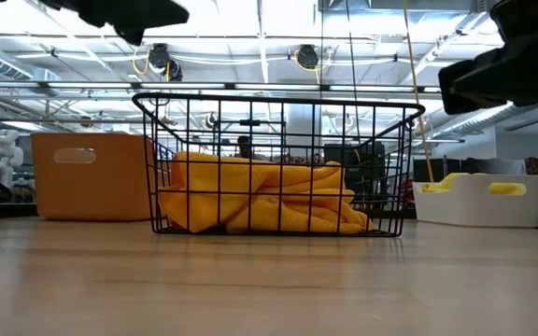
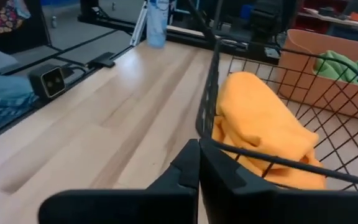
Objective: Sort microfiber towel by color & place in baskets
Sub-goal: Return to Home Position
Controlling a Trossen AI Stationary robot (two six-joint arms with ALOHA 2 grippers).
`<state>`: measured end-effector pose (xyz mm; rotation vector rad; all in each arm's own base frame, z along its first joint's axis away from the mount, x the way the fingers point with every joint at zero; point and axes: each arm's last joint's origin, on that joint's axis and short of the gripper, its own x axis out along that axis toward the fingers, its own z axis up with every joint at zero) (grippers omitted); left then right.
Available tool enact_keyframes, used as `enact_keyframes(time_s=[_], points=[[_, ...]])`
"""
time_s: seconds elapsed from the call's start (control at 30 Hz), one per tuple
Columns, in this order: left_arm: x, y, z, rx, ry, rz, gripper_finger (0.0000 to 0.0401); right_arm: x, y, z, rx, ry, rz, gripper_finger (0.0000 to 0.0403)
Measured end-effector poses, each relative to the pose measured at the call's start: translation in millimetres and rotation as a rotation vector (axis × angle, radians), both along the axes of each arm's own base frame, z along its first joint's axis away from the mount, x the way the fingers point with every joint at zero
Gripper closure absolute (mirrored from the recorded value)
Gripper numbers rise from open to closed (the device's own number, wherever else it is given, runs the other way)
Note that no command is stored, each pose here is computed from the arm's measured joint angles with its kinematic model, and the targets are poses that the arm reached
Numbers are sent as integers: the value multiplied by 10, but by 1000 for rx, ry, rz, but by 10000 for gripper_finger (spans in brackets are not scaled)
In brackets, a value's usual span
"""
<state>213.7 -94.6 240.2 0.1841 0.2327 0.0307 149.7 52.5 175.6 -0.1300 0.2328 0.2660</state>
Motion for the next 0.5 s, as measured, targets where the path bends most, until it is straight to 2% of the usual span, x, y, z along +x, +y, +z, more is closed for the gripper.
enact_keyframes(time_s=[0.33,0.5], points=[[-210,105,-299,-16,-6,-12,395,-61,-98,-162,54,-66,59,403],[-298,169,-428,-38,-2,1,395,-95,-126,-257,59,-34,56,403]])
